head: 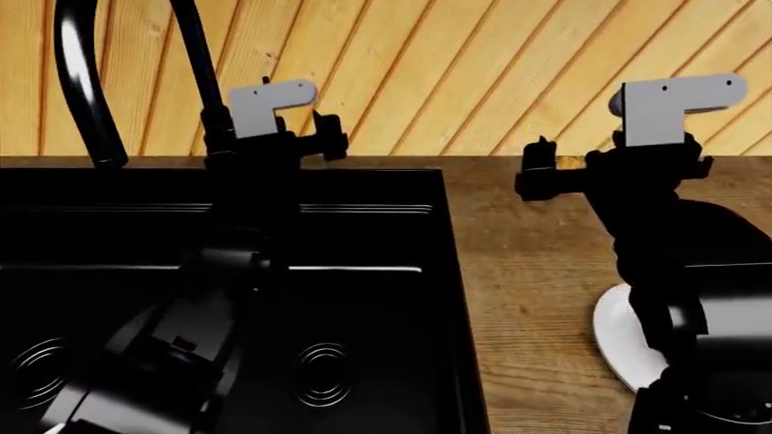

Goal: Pick the potato from the counter and place it in the sink. Then turn on the sink faucet.

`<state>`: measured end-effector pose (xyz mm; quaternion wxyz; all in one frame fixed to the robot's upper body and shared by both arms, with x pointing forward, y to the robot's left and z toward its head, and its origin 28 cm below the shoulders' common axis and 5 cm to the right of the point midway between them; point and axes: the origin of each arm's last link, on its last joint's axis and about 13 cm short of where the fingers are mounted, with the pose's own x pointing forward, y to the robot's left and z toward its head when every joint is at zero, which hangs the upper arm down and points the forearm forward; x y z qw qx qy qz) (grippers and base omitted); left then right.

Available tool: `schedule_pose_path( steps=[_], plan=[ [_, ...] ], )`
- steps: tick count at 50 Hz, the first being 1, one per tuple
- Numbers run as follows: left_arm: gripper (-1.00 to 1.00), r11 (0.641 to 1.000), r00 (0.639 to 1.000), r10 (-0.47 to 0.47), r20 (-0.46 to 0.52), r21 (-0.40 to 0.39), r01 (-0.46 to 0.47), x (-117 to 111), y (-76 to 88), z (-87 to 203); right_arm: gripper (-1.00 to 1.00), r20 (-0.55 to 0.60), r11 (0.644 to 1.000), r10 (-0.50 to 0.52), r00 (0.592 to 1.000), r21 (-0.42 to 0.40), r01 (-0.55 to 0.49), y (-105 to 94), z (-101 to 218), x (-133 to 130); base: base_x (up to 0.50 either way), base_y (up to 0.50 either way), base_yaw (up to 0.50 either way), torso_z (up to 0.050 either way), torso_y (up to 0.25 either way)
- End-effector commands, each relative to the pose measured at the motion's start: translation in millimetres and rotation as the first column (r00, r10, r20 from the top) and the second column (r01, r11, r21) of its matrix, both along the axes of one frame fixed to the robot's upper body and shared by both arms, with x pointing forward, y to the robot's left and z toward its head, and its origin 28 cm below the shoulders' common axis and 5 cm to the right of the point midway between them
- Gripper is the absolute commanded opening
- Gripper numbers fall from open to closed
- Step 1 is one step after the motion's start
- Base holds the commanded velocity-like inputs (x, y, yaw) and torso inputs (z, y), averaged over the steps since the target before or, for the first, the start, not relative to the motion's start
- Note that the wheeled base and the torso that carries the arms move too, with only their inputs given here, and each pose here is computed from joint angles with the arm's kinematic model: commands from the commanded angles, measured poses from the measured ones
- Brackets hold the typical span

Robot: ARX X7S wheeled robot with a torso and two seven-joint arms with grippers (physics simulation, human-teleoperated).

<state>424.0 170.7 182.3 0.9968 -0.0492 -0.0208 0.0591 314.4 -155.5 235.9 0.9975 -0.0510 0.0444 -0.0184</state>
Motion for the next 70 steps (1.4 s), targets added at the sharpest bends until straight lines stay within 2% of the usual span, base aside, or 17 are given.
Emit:
schedule_pose_path(
  steps=[1, 5, 9, 10, 11, 12, 25, 37, 41, 53, 67, 70],
  plan=[
    [1.0, 1.0, 1.0, -0.004, 0.017, -0.015, 0.005, -1.7, 3.3, 5.0, 1.0, -0.096, 0.999, -0.01, 0.995, -0.034, 0.006, -4.6, 9.2, -24.9, 0.0, 0.0, 0.0, 0.0, 0.0],
    [1.0, 1.0, 1.0, 0.002, 0.015, -0.015, -0.002, 0.1, 4.7, 3.3, 1.0, -0.127, 0.999, -0.006, 0.992, -0.036, 0.001, -5.7, 14.6, -37.8, 0.0, 0.0, 0.0, 0.0, 0.0],
    [1.0, 1.0, 1.0, 0.005, 0.013, -0.014, -0.005, 1.7, 5.9, 2.5, 1.0, -0.145, 0.992, -0.116, 0.983, -0.066, 0.107, -9.7, 28.2, -46.9, 0.0, 0.0, 0.0, 0.0, 0.0],
    [1.0, 1.0, 1.0, 0.004, 0.014, -0.014, -0.004, 1.7, 5.9, 2.2, 1.0, -0.166, 0.997, -0.08, 0.983, -0.028, 0.077, -6.3, 29.2, -50.2, 0.0, 0.0, 0.0, 0.0, 0.0],
    [1.0, 1.0, 1.0, 0.003, 0.013, -0.014, -0.003, 1.8, 6.1, 2.9, 1.0, -0.18, 0.999, -0.021, 0.983, -0.035, 0.015, -2.2, 31.7, -56.4, 0.0, 0.0, 0.0, 0.0, 0.0],
    [1.0, 1.0, 1.0, 0.003, 0.013, -0.014, -0.003, 1.9, 6.3, 3.0, 1.0, -0.188, 0.999, 0.039, 0.981, -0.004, -0.04, 0.3, 34.7, -61.6, 0.0, 0.0, 0.0, 0.0, 0.0],
    [1.0, 1.0, 1.0, 0.006, 0.017, -0.019, -0.006, 4.0, 8.1, 1.2, 1.0, -0.276, 0.998, 0.029, 0.961, 0.056, -0.014, -9.9, 59.6, -98.1, 0.0, 0.0, 0.0, 0.0, 0.0],
    [1.0, 1.0, 1.0, 0.006, 0.018, -0.022, -0.005, 6.1, 11.2, 2.0, 1.0, -0.371, 0.999, -0.025, 0.928, 0.023, 0.036, -26.9, 76.2, -125.3, 0.0, 0.0, 0.0, 0.0, 0.0],
    [1.0, 1.0, 1.0, 0.006, 0.017, -0.023, -0.006, 6.1, 11.4, 2.0, 1.0, -0.415, 1.0, -0.004, 0.91, 0.006, 0.007, -30.4, 75.6, -129.0, 0.0, 0.0, 0.0, 0.0, 0.0],
    [1.0, 1.0, 1.0, 0.007, 0.02, -0.025, -0.007, 6.0, 12.5, 4.5, 1.0, -0.519, 0.999, -0.038, 0.854, -0.032, 0.025, -46.2, 67.7, -131.7, 0.0, 0.0, 0.0, 0.0, 0.0],
    [1.0, 1.0, 1.0, 0.012, 0.014, -0.021, -0.011, 7.6, 14.0, 1.6, 1.0, -0.546, 0.998, -0.058, 0.836, -0.022, 0.055, -56.5, 61.2, -129.9, 0.0, 0.0, 0.0, 0.0, 0.0],
    [1.0, 1.0, 1.0, 0.01, 0.013, -0.018, -0.01, 7.5, 13.8, 0.1, 1.0, -0.554, 0.998, -0.055, 0.831, 0.006, 0.07, -61.8, 55.6, -129.2, 0.0, 0.0, 0.0, 0.0, 0.0]
  ],
)
